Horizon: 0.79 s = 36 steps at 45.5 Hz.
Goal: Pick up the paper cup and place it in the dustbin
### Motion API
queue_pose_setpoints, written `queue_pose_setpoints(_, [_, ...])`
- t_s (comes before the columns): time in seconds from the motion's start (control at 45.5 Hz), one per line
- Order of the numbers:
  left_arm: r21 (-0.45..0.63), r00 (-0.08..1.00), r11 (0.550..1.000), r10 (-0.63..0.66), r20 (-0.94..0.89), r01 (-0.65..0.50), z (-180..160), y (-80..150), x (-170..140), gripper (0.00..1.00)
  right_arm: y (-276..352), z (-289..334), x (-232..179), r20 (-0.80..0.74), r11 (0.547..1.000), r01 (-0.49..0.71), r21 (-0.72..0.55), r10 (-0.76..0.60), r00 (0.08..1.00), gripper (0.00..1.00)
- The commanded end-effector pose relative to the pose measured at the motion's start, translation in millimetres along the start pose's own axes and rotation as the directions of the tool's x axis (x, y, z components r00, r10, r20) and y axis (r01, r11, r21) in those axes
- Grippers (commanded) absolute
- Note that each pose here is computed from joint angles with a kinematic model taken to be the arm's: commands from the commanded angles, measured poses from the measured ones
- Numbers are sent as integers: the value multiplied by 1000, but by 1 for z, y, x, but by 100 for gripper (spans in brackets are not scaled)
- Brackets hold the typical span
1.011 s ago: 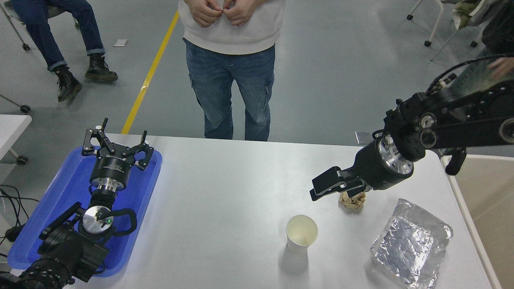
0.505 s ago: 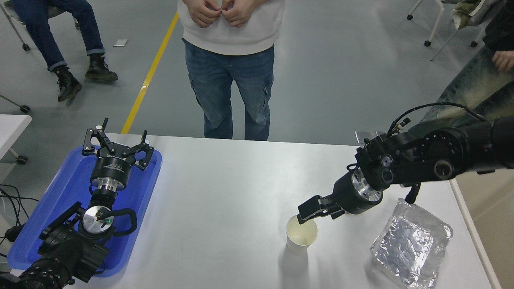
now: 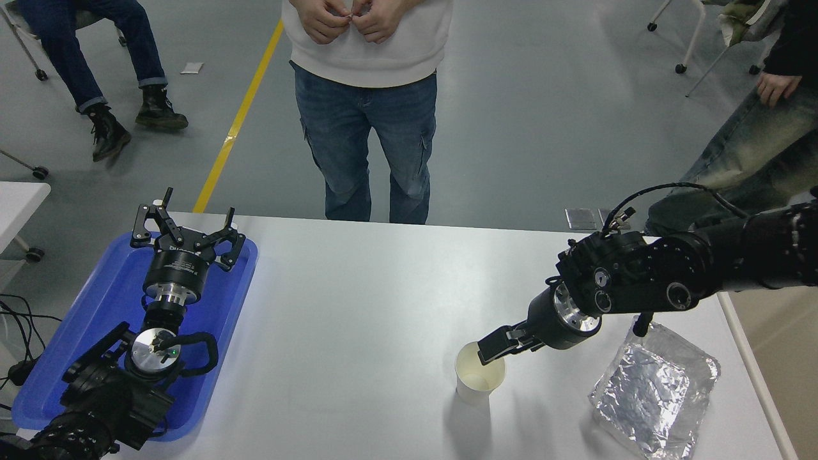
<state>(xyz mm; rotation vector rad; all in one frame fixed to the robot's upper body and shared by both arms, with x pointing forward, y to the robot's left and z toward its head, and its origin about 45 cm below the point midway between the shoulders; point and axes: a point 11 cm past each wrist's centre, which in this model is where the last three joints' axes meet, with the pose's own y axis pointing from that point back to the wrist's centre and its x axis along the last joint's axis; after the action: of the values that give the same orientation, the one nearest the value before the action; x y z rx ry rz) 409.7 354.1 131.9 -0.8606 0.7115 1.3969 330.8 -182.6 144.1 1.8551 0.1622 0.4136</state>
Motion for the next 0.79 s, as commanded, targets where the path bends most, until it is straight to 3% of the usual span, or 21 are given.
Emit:
queue_pose_setpoints(0.0, [0,1000,1000,0,0,0,0,0,0,100,-12,-5,-1,-13,1000,-3,5,3,1000,99])
queue_pose_setpoints(0.22, [1,1000,1000,0,1,0,0,0,0,100,-17,-3,-5,-10,1000,5,3,-5,1000,90])
queue_pose_setpoints(0.549, [-1,1000,1000,0,1,0,1,0,0,100,-26,-4,-6,-22,1000,7,-3,-7,1000,59])
queue_pose_setpoints(0.769, [0,1000,1000,0,0,0,0,0,0,100,-33,-4,-8,-24,1000,-3,-3,3,1000,56])
